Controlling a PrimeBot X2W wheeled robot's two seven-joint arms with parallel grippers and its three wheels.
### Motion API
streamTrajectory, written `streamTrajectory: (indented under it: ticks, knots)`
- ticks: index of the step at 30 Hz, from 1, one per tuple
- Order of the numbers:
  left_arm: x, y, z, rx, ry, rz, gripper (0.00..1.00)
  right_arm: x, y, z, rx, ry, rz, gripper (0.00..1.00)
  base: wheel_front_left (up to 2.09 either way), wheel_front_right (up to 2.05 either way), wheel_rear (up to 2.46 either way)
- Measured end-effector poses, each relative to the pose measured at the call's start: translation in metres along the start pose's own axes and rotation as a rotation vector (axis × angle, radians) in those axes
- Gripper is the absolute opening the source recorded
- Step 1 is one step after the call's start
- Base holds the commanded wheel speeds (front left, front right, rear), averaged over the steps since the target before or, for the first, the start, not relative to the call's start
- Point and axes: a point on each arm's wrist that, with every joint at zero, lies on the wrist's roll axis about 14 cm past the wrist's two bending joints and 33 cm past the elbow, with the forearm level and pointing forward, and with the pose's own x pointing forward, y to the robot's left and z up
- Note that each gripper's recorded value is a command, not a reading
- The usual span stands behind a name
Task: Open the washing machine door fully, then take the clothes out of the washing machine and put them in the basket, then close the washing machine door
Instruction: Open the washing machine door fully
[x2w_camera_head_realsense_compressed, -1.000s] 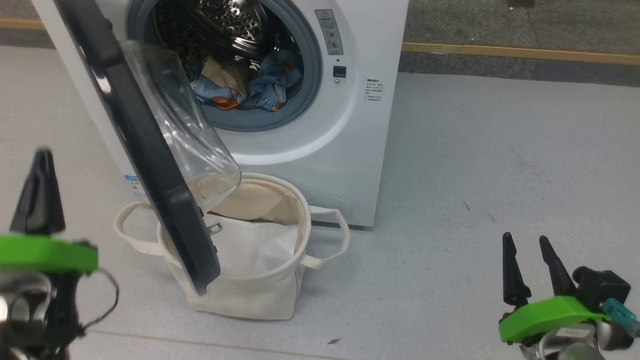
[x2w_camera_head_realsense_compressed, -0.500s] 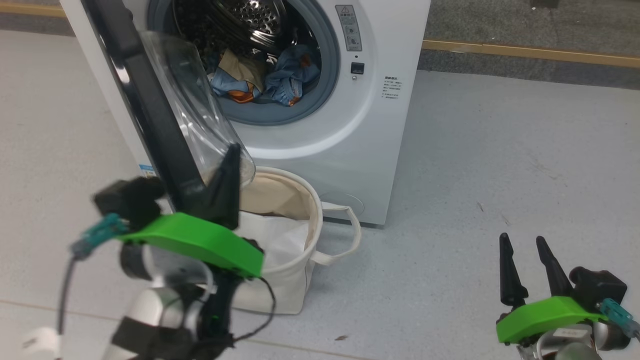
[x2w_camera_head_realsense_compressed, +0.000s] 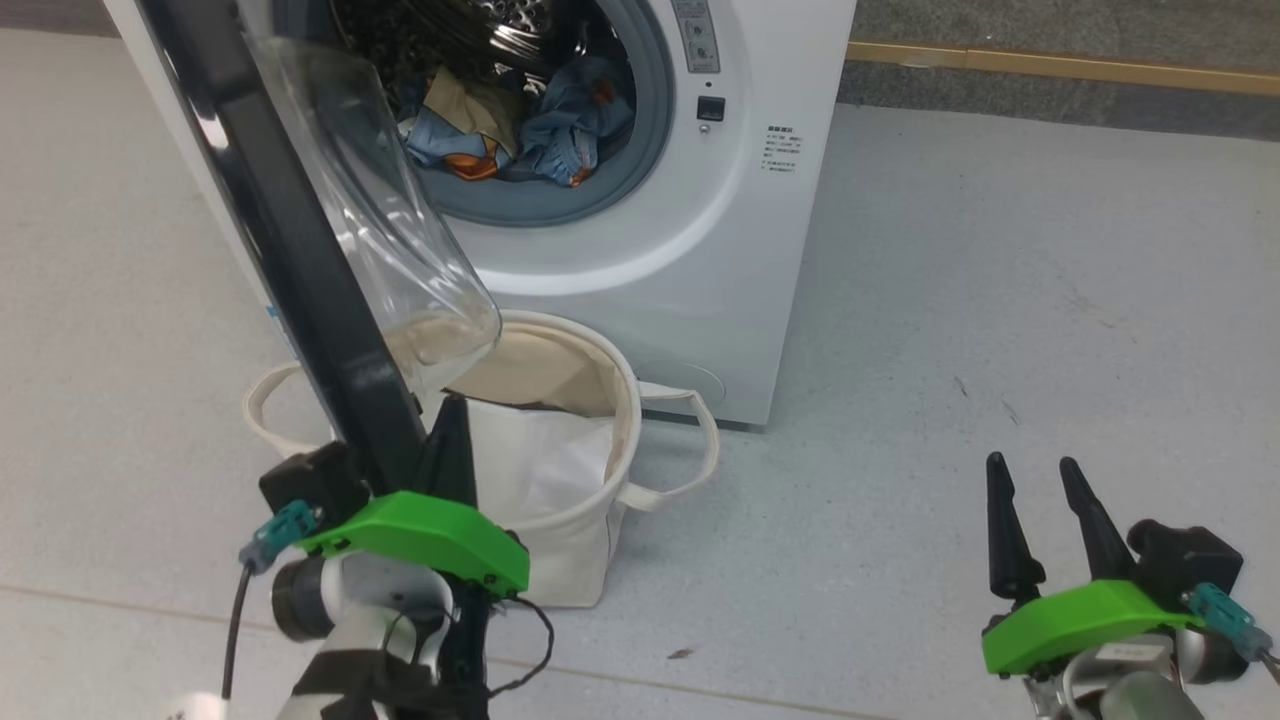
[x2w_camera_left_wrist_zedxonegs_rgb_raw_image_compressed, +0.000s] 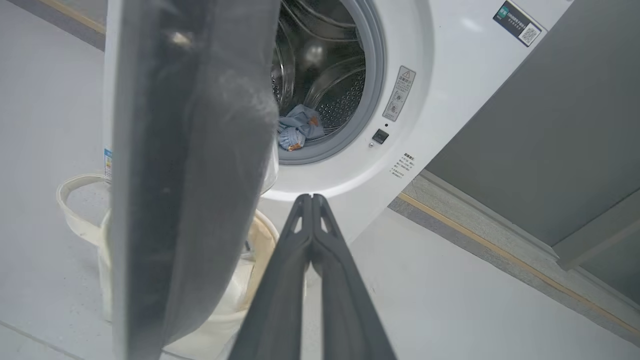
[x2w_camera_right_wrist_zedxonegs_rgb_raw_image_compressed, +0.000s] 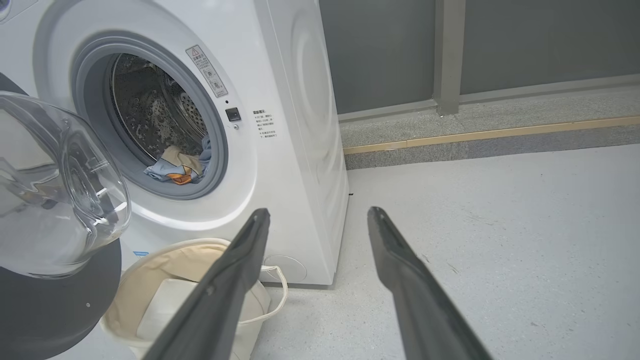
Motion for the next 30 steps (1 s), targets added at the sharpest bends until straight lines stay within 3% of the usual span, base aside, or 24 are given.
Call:
streamTrajectory:
  ticks: [13, 23, 30]
  knots:
    - [-0.004, 0.040, 0.007, 0.049, -0.087, 0.116, 0.00, 0.014, 0.036, 0.003, 0.014, -0.013, 0.109, 1.00, 0.00, 0.00, 0.00]
    - [-0.031, 0.087, 0.027, 0.072, -0.146, 0.245, 0.00, 0.029, 0.094, -0.011, 0.033, 0.025, 0.269, 1.00, 0.00, 0.00, 0.00]
    - [-0.062, 0.149, 0.047, 0.138, -0.168, 0.381, 0.00, 0.038, 0.141, -0.026, 0.051, 0.063, 0.402, 1.00, 0.00, 0.00, 0.00]
